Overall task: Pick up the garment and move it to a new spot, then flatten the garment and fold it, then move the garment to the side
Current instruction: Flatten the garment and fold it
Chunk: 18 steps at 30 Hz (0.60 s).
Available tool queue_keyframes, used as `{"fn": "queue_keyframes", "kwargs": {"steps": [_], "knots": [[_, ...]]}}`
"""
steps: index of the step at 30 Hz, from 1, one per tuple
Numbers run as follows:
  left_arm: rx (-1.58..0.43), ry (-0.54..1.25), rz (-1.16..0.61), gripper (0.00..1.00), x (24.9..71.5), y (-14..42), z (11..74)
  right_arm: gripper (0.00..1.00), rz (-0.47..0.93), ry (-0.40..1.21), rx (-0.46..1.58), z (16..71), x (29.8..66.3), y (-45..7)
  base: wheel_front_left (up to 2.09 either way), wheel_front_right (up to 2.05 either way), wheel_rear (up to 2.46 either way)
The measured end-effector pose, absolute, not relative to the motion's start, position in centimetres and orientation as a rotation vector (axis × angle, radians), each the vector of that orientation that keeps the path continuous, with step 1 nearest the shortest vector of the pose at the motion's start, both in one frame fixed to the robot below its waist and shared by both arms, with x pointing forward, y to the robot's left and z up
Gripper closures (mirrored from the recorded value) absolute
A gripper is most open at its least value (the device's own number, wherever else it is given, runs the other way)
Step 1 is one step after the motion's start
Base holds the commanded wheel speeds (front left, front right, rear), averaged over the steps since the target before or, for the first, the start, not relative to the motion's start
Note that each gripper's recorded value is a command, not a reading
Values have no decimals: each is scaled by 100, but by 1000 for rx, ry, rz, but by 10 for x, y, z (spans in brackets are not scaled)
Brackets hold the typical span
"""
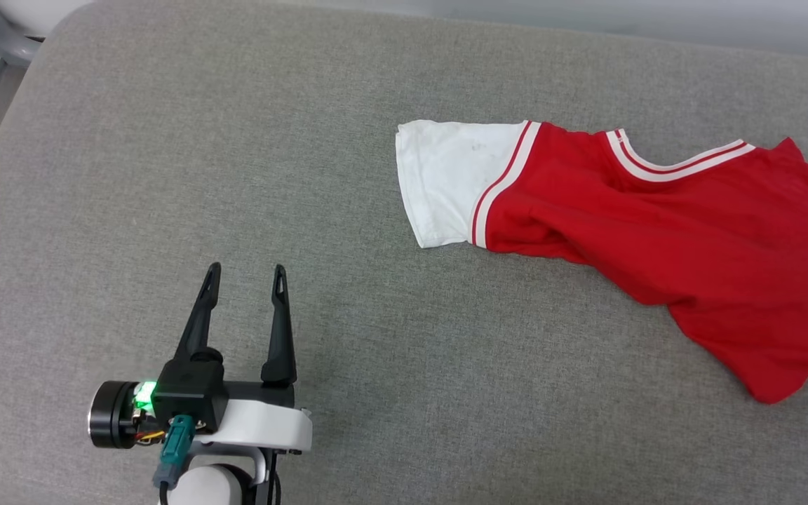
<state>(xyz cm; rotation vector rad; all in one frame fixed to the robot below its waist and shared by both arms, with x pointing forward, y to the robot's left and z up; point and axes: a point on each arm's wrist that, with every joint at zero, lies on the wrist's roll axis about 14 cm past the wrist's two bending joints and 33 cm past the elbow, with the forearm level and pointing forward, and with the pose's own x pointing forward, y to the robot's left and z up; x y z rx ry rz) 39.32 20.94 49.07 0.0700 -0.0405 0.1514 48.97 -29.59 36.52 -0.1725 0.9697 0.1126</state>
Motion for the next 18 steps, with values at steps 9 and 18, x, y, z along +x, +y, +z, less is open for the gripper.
{"fn": "queue_keyframes", "kwargs": {"steps": [9,18], "knots": [[78,-64,169,0,382,216,501,0,104,542,-167,428,524,-285,0,0,0],[85,-150,80,0,401,208,527,0,101,168,-107,491,516,-264,0,0,0]]}}
